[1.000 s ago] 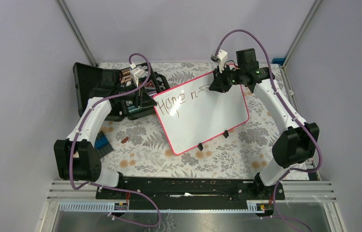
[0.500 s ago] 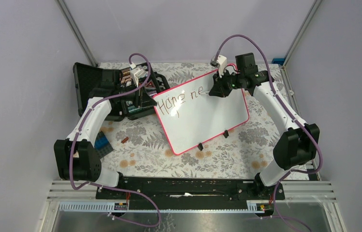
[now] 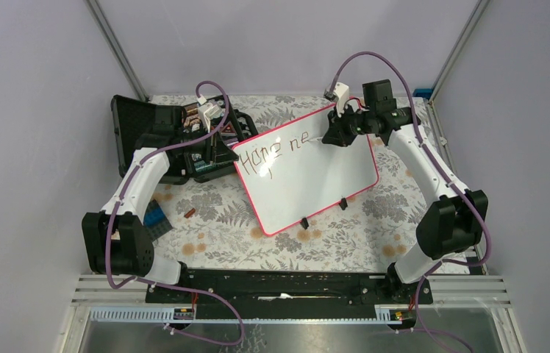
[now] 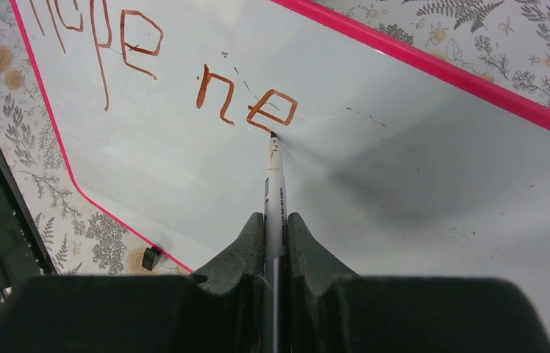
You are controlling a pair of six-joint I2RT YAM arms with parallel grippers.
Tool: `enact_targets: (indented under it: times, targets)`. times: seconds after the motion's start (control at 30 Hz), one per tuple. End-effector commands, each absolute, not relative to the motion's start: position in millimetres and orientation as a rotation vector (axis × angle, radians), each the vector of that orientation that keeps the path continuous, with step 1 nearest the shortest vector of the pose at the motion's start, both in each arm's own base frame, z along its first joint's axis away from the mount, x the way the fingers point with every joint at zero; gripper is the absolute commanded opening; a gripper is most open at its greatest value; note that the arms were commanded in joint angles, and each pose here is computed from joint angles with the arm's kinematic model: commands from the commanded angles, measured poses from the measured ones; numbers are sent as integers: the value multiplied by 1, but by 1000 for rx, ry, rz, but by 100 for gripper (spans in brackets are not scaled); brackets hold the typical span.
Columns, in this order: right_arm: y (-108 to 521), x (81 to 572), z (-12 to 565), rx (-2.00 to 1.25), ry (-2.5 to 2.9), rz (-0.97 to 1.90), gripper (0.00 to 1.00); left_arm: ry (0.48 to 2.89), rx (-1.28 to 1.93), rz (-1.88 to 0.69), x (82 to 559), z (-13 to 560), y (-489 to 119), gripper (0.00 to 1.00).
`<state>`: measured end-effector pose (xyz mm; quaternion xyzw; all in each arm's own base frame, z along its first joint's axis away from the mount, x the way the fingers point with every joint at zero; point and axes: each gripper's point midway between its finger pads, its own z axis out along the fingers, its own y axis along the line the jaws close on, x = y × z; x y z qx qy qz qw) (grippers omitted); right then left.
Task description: Write a sentence on the whiteboard
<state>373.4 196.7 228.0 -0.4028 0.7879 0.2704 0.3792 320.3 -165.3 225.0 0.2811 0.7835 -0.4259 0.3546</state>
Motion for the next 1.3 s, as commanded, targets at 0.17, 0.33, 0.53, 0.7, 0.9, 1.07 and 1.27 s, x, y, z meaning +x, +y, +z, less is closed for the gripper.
enact_targets:
  times: [0.17,0.33,0.53,0.7,0.9,1.07,1.27]
  targets:
    - [192,366,258,-1058,1924,660,0,1947,809,-1048,329,235,-169,0]
    - [187,370,276,-1020,1877,652,0,1949,812,-1050,329,234,-170,0]
    - [185,383,269,-1002,1904,641,0,1947,812,-1047,328,235,-170,0]
    - [187,387,265,-999,1915,656,0,1947,813,-1043,327,234,-169,0]
    - [190,390,268,-996,1908,674,0,1950,813,-1050,328,233,-170,0]
    - [191,392,263,-995,1920,680,0,1950,814,-1051,327,232,-170,0]
    - [186,392,251,-1003,1945,649,0,1953,813,-1051,327,231,-170,0]
